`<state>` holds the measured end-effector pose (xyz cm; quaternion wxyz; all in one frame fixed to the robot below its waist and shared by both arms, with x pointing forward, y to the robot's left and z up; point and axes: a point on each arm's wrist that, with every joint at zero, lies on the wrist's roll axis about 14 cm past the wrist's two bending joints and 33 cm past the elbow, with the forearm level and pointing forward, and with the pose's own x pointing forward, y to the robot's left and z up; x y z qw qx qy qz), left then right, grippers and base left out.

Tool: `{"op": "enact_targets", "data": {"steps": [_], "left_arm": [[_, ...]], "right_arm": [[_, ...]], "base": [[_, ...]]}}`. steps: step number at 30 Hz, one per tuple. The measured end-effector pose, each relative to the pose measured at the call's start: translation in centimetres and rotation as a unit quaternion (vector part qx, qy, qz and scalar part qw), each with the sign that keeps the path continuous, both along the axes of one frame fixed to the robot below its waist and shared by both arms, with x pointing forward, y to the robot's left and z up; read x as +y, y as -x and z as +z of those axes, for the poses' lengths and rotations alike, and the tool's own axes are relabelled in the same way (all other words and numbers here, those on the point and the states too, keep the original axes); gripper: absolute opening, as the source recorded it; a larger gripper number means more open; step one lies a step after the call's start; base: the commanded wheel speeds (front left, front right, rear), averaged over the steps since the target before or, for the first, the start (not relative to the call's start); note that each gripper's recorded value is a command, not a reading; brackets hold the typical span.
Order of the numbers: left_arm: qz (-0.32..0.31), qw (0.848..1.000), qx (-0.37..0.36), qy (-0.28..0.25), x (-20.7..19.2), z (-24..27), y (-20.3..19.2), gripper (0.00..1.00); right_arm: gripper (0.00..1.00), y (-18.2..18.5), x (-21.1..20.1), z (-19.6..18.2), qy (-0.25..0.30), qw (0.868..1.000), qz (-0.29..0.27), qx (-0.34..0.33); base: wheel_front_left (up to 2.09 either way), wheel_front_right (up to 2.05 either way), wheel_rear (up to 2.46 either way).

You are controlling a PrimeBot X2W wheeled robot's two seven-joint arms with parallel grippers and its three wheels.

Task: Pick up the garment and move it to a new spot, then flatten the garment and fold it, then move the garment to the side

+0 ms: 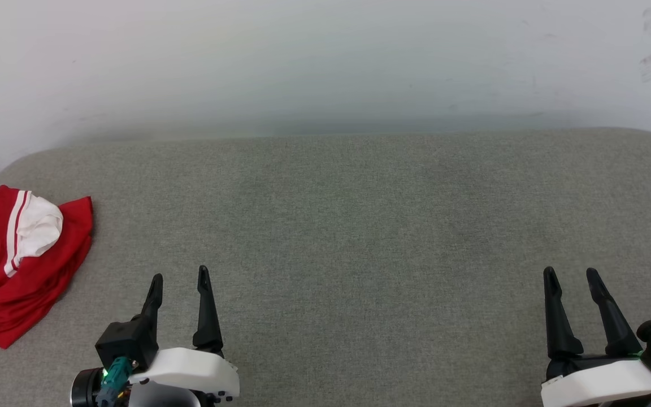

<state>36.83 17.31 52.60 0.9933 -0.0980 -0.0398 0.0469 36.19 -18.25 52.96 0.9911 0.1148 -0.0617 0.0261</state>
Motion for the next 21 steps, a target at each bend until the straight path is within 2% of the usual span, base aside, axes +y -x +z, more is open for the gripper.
{"op": "enact_targets", "data": {"steps": [21], "left_arm": [[-0.025, 0.997, -0.038, -0.059, -1.1, 1.1, 0.7, 1.00]], "right_arm": [[1.00, 0.5, 0.3, 1.0, 0.054, 0.998, 0.002, -0.028]], "base": [[0.00, 0.00, 0.00]]}}
